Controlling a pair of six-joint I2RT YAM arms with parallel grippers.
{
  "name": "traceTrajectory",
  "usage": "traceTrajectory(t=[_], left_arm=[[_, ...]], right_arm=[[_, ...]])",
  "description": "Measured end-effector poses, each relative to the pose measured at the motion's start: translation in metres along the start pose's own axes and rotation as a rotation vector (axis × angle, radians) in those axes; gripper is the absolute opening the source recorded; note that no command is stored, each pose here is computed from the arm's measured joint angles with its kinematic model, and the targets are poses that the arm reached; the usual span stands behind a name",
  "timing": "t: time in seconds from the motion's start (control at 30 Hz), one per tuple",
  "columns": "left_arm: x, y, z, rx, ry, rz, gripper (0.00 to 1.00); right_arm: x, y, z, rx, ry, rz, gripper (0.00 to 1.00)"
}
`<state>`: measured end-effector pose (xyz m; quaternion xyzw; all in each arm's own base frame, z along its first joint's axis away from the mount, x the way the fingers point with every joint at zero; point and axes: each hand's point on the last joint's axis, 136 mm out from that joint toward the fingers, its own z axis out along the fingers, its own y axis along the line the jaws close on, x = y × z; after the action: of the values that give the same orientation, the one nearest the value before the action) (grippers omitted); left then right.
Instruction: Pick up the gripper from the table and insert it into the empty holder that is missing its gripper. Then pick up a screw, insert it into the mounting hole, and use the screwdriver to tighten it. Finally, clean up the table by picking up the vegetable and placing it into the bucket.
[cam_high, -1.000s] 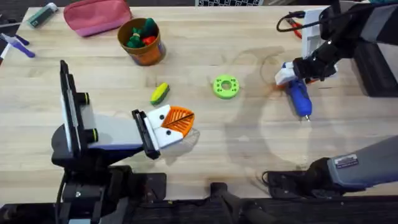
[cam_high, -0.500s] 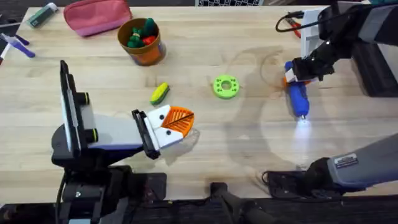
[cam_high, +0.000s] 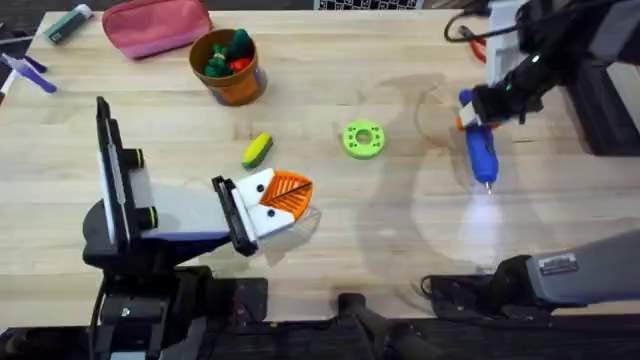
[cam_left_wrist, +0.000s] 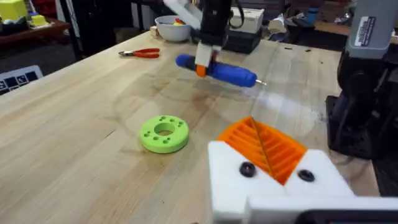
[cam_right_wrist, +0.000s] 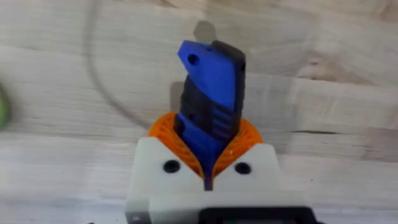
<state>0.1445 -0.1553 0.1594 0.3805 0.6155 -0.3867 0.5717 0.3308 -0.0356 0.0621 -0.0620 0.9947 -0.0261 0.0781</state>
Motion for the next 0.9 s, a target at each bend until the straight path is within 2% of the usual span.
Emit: traceTrajectory(t=[0.17, 0.3, 0.53, 0.7, 0.9], left_arm=[[0.0, 0.0, 0.0, 0.0, 0.0, 0.0, 0.018], [0.0, 0.0, 0.0, 0.0, 0.0, 0.0, 0.018], [0.0, 0.0, 0.0, 0.0, 0.0, 0.0, 0.018], [0.0, 0.0, 0.0, 0.0, 0.0, 0.0, 0.018], [0.0, 0.0, 0.0, 0.0, 0.0, 0.0, 0.018]], right_arm=[[-0.032, 0.016, -0.069, 0.014, -0.225, -0.043, 0.025], [-0.047, 0.036, -0.125, 0.011, -0.4, -0.065, 0.025], [-0.067, 0.09, -0.23, -0.059, -0.769, -0.131, 0.025], [-0.059, 0.14, -0.304, -0.171, -1.026, -0.229, 0.025], [-0.03, 0.206, -0.375, -0.422, -1.24, -0.404, 0.025]])
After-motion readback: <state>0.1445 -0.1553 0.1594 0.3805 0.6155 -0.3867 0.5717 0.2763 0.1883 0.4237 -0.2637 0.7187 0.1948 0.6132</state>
